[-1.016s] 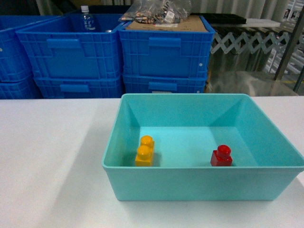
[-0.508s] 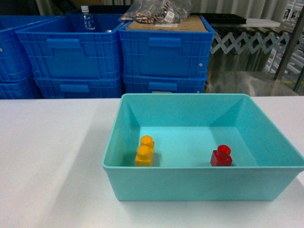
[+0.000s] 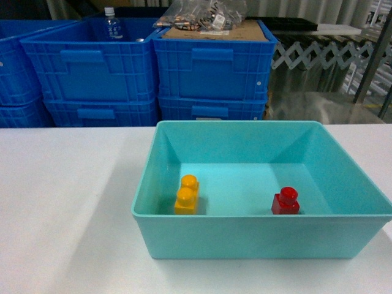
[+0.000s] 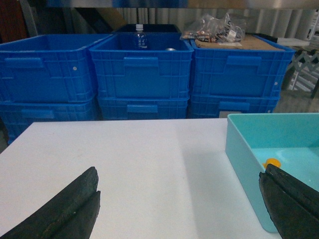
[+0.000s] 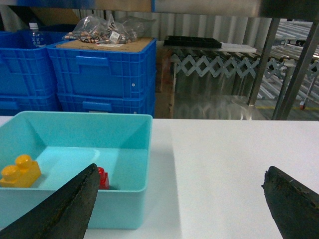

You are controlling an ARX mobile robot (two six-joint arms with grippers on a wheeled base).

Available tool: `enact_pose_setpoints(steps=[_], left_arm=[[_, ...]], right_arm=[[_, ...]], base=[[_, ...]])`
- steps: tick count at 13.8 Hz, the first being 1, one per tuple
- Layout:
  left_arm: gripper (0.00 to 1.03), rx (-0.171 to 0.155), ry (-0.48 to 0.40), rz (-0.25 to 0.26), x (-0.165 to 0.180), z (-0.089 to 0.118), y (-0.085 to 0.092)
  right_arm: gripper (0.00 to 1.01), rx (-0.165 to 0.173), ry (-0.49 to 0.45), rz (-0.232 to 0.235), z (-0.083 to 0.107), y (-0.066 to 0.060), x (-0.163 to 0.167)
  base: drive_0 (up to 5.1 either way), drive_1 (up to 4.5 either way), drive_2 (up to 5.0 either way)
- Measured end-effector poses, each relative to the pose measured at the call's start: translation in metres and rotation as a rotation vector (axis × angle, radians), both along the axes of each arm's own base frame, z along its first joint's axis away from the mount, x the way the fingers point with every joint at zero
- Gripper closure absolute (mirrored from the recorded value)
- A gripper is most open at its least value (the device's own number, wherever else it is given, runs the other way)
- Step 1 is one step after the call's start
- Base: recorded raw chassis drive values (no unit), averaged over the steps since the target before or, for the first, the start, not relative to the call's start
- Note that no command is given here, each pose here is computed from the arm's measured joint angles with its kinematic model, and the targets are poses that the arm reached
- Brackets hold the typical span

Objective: Pick red block from blue box to shelf

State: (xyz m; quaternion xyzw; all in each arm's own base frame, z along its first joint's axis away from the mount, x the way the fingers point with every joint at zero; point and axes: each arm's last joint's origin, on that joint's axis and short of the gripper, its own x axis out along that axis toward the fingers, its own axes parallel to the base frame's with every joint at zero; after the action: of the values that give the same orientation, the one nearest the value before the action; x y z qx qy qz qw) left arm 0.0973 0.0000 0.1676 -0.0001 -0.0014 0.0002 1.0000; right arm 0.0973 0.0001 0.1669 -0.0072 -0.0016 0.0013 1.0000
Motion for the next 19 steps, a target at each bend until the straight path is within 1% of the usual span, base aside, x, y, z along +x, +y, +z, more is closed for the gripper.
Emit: enact_pose_setpoints(steps=[3,4,5,6,7,8,9,11,13,15,16,17,18,19], left_arm=[[0.05,0.000,0.000,0.000,0.000,0.000,0.000],[0.05,0.000,0.000,0.000,0.000,0.000,0.000],[0.05,0.000,0.000,0.001,0.000,0.000,0.000],[0.05,0.000,0.000,0.000,0.000,0.000,0.000],[0.05,0.000,0.000,0.000,0.000,0.000,0.000],[0.05,0.000,0.000,0.000,0.000,0.000,0.000],[0.05,0.000,0.000,0.000,0.000,0.000,0.000],[0.05,0.000,0.000,0.000,0.000,0.000,0.000],[0.05,0.000,0.000,0.000,0.000,0.000,0.000],[0.05,0.000,0.000,0.000,0.000,0.000,0.000],[0.05,0.000,0.000,0.000,0.000,0.000,0.000],[0.05,0.000,0.000,0.000,0.000,0.000,0.000],[0.05,0.000,0.000,0.000,0.000,0.000,0.000],[0.05,0.000,0.000,0.000,0.000,0.000,0.000]], right_arm=[[0.03,0.000,0.000,0.000,0.000,0.000,0.000],[0.03,-0.024,0.048,-0.011,-0.002,0.001,0.000],[0.03,-0.074,0.112,-0.003,-0.004,0.004,0.003],[0.03,-0.108,0.161,0.038,-0.002,0.008,0.008],[0.03,-0.130,0.173,0.063,0.003,0.010,0.013],[0.03,-0.125,0.208,0.115,0.030,0.015,0.042],[0.03,-0.094,0.375,0.204,0.041,0.037,0.110],[0.03,-0.098,0.477,0.251,0.036,0.060,0.161],[0.03,-0.100,0.568,0.265,0.024,0.079,0.202],[0.03,-0.131,0.688,0.257,0.002,0.099,0.237],[0.03,-0.148,0.719,0.245,-0.008,0.106,0.251],[0.03,-0.161,0.763,0.228,-0.017,0.110,0.262],[0.03,-0.161,0.802,0.208,-0.026,0.111,0.271],[0.03,-0.158,0.838,0.201,-0.034,0.114,0.277]], base=[[0.0,0.00,0.0],[0.0,0.00,0.0],[0.0,0.00,0.0],[0.0,0.00,0.0],[0.0,0.00,0.0],[0.0,0.00,0.0],[0.0,0.00,0.0],[0.0,0.00,0.0],[0.0,0.00,0.0],[0.0,0.00,0.0],[0.0,0.00,0.0],[0.0,0.00,0.0],[0.0,0.00,0.0],[0.0,0.00,0.0]])
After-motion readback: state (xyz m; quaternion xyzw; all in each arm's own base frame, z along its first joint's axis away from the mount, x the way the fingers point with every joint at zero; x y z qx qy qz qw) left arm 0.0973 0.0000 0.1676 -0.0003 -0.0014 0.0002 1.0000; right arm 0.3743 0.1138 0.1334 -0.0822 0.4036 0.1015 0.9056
